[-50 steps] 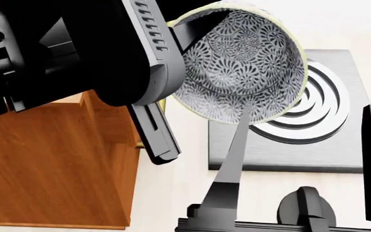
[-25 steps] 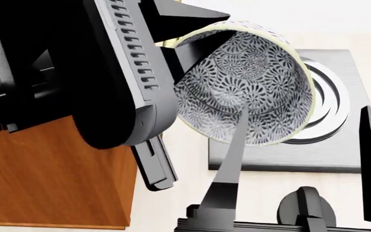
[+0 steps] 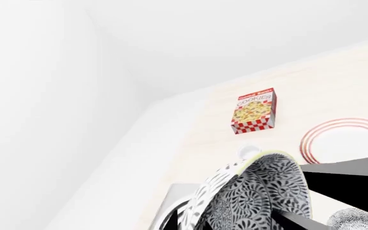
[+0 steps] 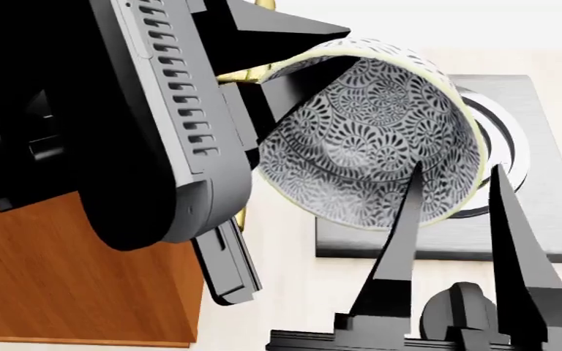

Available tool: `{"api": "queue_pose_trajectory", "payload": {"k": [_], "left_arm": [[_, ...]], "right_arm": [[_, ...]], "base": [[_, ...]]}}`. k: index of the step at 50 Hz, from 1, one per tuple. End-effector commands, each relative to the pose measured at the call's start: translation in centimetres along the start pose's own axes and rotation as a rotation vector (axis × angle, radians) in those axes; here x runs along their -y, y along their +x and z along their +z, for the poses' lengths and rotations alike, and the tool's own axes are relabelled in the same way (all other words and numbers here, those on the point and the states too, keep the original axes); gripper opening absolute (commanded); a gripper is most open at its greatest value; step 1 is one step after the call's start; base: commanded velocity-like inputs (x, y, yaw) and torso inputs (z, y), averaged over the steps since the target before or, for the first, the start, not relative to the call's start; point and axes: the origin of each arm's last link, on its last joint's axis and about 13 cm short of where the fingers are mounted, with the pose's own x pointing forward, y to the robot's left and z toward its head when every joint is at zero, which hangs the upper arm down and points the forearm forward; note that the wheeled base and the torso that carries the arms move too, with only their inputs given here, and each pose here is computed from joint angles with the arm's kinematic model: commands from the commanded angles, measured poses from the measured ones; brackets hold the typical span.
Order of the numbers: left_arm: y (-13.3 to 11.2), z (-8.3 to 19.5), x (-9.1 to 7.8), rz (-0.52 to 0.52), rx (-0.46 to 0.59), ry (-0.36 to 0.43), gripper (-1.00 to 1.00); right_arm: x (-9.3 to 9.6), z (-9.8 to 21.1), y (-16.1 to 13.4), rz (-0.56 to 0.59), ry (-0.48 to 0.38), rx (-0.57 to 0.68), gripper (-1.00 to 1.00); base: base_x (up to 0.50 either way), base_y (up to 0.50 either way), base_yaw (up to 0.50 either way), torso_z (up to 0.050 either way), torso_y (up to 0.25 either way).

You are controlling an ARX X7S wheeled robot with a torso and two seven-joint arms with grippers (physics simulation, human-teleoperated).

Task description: Pick the akita bowl on the wooden cabinet and place it on the plate.

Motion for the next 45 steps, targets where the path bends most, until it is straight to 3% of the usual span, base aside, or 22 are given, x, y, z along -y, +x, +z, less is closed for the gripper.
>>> {"api": "queue_pose_trajectory", "payload": {"k": [1,12,19,21,22,23,32,33,45], "left_arm": [[-0.2,0.1,-0.2,0.029,0.012,0.008,-1.0],[-0.3,-0.2,-0.1,0.023,0.009,0.005,-1.0],[-0.3,-0.4,-0.2,0.036,0.007,-0.004,-1.0],[-0.2,-0.5,-0.2,0.037,0.004,-0.004,-1.0],[-0.2,-0.5,-0.2,0.039,0.003,-0.007,-1.0],[-0.2,-0.5,-0.2,0.04,0.003,-0.006,-1.0],[-0.2,-0.7,-0.3,0.062,-0.011,-0.004,-1.0],[-0.2,-0.7,-0.3,0.064,-0.011,-0.003,1.0],[-0.1,-0.8,-0.5,0.076,-0.022,-0.015,1.0]], "right_arm": [[0.1,-0.3,0.0,-0.024,-0.017,-0.015,-1.0],[0.1,-0.3,0.0,-0.031,-0.023,-0.018,-1.0],[0.2,-0.5,0.7,-0.176,-0.117,-0.112,-1.0],[0.1,-0.6,0.8,-0.219,-0.139,-0.122,-1.0],[0.2,-0.1,0.9,-0.26,-0.105,-0.071,-1.0],[0.4,0.1,0.9,-0.275,-0.143,-0.073,-1.0],[0.6,0.8,1.0,-0.283,-0.181,-0.092,-1.0],[0.6,0.8,1.0,-0.283,-0.181,-0.084,-1.0],[0.5,0.8,1.0,-0.278,-0.176,-0.097,-1.0]], "base": [[0.0,0.0,0.0,0.0,0.0],[0.0,0.0,0.0,0.0,0.001],[0.0,0.0,0.0,0.0,0.0],[0.0,0.0,0.0,0.0,0.0],[0.0,0.0,0.0,0.0,0.0],[0.0,0.0,0.0,0.0,0.0],[0.0,0.0,0.0,0.0,0.0],[0.0,0.0,0.0,0.0,0.0],[0.0,0.0,0.0,0.0,0.001]]}}
